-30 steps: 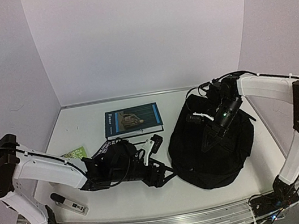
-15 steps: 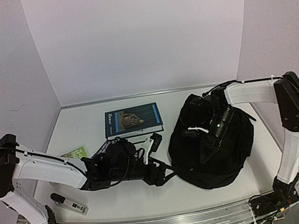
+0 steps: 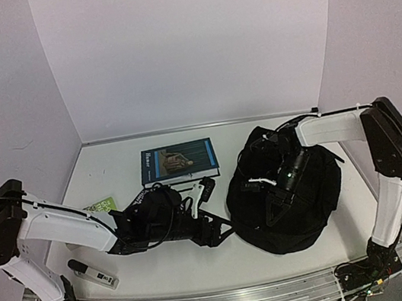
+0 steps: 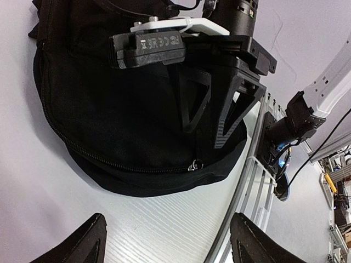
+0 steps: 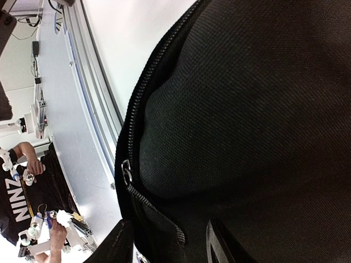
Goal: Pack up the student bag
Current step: Unzip the student bag at the center of the board.
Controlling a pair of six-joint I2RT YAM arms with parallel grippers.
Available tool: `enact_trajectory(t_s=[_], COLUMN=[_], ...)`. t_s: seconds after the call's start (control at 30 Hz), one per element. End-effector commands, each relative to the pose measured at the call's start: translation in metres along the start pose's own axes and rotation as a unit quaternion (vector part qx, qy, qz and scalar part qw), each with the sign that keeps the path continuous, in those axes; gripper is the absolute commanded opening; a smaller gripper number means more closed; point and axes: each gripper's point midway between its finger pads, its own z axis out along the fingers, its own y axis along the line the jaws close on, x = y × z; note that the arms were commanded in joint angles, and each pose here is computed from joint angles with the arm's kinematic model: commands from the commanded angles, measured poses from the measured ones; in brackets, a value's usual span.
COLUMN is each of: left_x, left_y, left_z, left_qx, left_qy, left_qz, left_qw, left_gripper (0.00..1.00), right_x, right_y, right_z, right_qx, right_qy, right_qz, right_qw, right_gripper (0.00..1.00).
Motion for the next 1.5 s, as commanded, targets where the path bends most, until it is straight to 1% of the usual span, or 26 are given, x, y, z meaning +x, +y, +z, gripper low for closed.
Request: enact_trajectory(t_s=[0.0, 0.07, 0.3, 0.4, 0.43, 0.53, 0.67, 0.9, 0.97, 1.03, 1.1, 1.17, 1.2, 1.33, 1.4, 1.47], left_x=[-0.018, -0.018, -0.017, -0.015, -0.015, -0.019, -0.024, -0.031, -0.026, -0.021, -0.016, -0.016, -0.017, -0.021, -0.024, -0.027], left_y=[0.006, 0.009, 0.017, 0.030, 0.033, 0.042, 0.048, 0.050, 0.045, 0.042, 0.041, 0.039, 0.039, 0.044, 0.050, 0.058], left_z=[0.003, 0.004, 0.006, 0.009, 0.010, 0.015, 0.022, 0.045, 0.061, 0.074, 0.081, 0.085, 0.085, 0.078, 0.072, 0.066], left_qx=[-0.026, -0.030, -0.046, -0.074, -0.081, -0.104, -0.107, -0.073, -0.050, -0.031, -0.013, 0.005, 0.009, -0.002, -0.011, -0.022], left_qy=[-0.024, -0.025, -0.021, -0.016, -0.014, -0.021, -0.033, -0.061, -0.044, -0.033, -0.031, -0.038, -0.042, -0.061, -0.069, -0.072], left_qz=[-0.004, -0.007, -0.019, -0.033, -0.037, -0.054, -0.088, -0.172, -0.189, -0.211, -0.232, -0.242, -0.244, -0.246, -0.247, -0.250], left_qw=[0.999, 0.999, 0.999, 0.997, 0.996, 0.993, 0.990, 0.980, 0.980, 0.976, 0.972, 0.970, 0.969, 0.967, 0.967, 0.965], left_gripper=[0.77, 0.77, 0.76, 0.75, 0.75, 0.76, 0.78, 0.80, 0.80, 0.77, 0.72, 0.64, 0.57, 0.21, 0.09, 0.02], right_x=[0.004, 0.005, 0.000, -0.002, -0.003, -0.004, -0.004, -0.004, -0.003, -0.003, -0.003, -0.002, 0.000, 0.007, 0.012, 0.019], right_y=[0.002, 0.001, 0.006, 0.015, 0.018, 0.026, 0.031, 0.038, 0.039, 0.039, 0.040, 0.040, 0.040, 0.038, 0.037, 0.037], right_z=[0.009, 0.011, 0.004, -0.001, -0.003, -0.008, -0.013, -0.016, -0.016, -0.017, -0.018, -0.018, -0.018, -0.017, -0.017, -0.017], right_qx=[-0.011, -0.010, -0.007, -0.013, -0.016, -0.019, -0.017, -0.012, -0.009, -0.006, -0.004, -0.002, -0.001, 0.009, 0.019, 0.028], right_qy=[0.013, 0.017, 0.005, -0.007, -0.011, -0.018, -0.025, -0.030, -0.030, -0.031, -0.032, -0.032, -0.031, -0.026, -0.023, -0.019], right_qz=[0.004, 0.005, 0.001, -0.001, 0.000, -0.002, 0.000, -0.006, -0.008, -0.009, -0.009, -0.009, -0.008, -0.008, -0.009, -0.012], right_qw=[1.000, 1.000, 1.000, 1.000, 1.000, 1.000, 1.000, 0.999, 0.999, 0.999, 0.999, 0.999, 0.999, 1.000, 1.000, 0.999], right_gripper=[0.44, 0.41, 0.21, 0.03, 0.00, 0.00, 0.00, 0.00, 0.00, 0.00, 0.00, 0.00, 0.00, 0.00, 0.00, 0.00])
